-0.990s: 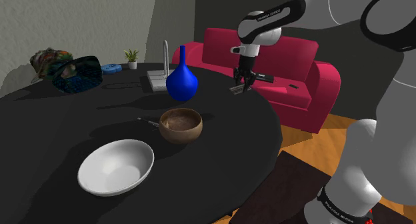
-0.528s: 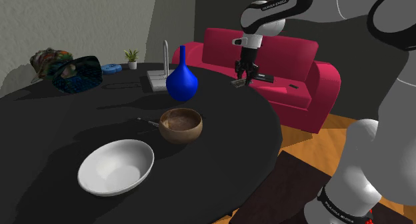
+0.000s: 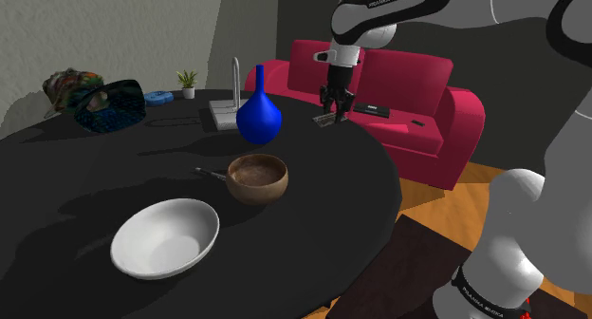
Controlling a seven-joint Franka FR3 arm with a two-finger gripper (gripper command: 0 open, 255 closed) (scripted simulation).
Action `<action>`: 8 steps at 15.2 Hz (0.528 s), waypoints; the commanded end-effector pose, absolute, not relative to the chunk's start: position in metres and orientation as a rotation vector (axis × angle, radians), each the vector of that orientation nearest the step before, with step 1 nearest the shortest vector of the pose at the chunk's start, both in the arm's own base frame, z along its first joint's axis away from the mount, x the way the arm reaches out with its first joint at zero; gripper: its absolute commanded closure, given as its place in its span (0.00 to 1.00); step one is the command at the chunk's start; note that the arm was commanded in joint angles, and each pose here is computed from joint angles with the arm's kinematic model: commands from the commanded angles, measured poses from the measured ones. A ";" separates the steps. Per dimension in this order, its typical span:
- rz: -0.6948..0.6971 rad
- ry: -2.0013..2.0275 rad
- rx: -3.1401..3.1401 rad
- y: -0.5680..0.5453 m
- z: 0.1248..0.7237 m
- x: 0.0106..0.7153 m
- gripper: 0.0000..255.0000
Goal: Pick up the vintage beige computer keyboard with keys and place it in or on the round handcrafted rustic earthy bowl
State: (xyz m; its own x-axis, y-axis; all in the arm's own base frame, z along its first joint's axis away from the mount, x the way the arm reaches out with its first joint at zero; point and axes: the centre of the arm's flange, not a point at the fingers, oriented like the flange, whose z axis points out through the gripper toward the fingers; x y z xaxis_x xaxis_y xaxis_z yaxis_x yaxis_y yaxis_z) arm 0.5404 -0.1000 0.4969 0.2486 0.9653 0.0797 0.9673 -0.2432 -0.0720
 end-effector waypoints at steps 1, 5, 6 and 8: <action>-0.029 -1.861 -2.399 -0.075 0.498 0.542 1.00; -0.029 -1.861 -2.399 -0.022 0.499 0.546 1.00; -0.029 -1.861 -2.399 -0.009 0.500 0.547 1.00; -0.029 -1.861 -2.399 0.017 0.501 0.549 1.00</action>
State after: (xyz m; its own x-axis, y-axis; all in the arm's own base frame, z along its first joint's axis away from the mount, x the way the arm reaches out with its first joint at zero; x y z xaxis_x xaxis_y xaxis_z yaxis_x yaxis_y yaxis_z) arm 0.5477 0.0054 0.5013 0.2494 0.9651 0.0793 0.9671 -0.2441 -0.0714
